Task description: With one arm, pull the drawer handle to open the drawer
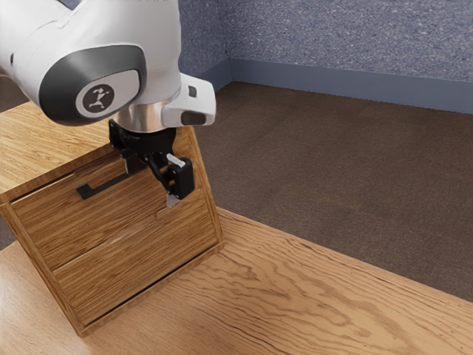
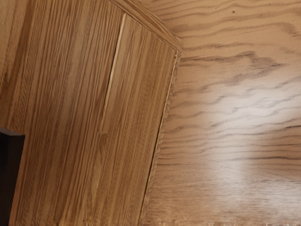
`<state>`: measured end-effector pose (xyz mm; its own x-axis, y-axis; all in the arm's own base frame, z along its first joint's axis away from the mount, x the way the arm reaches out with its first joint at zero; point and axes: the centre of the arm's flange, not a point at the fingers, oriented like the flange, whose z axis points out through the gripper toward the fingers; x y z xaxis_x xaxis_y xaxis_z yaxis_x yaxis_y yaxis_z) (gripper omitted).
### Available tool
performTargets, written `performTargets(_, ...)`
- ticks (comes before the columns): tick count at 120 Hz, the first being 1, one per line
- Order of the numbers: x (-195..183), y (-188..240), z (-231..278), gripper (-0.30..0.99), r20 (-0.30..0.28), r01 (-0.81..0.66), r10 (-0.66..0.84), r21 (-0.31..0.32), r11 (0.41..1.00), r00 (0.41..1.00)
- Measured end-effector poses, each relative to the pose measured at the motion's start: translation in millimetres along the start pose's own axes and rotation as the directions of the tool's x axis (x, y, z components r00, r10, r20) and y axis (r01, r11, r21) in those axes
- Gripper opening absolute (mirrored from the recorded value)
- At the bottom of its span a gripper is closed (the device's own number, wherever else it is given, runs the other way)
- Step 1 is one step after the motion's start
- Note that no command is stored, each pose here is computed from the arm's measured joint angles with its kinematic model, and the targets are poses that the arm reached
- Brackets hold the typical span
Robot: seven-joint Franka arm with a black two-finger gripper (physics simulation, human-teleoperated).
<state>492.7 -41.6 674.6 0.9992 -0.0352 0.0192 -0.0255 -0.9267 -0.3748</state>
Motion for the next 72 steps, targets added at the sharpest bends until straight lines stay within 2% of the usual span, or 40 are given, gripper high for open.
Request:
performTargets(28,-1.3,-16.8,13.4,0.69,0.065,0.029,-0.032,0.054,0.998,0.997)
performTargets(49,0.8,-19.1,24.8,0.69,0.097,0.034,-0.039,0.06,0.998,0.995)
performTargets(59,0.0,-15.3,31.3,0.75,0.112,0.026,-0.033,0.056,0.998,0.993)
performTargets(72,-0.5,-14.0,34.3,0.7,0.119,0.026,-0.031,0.05,0.998,0.992)
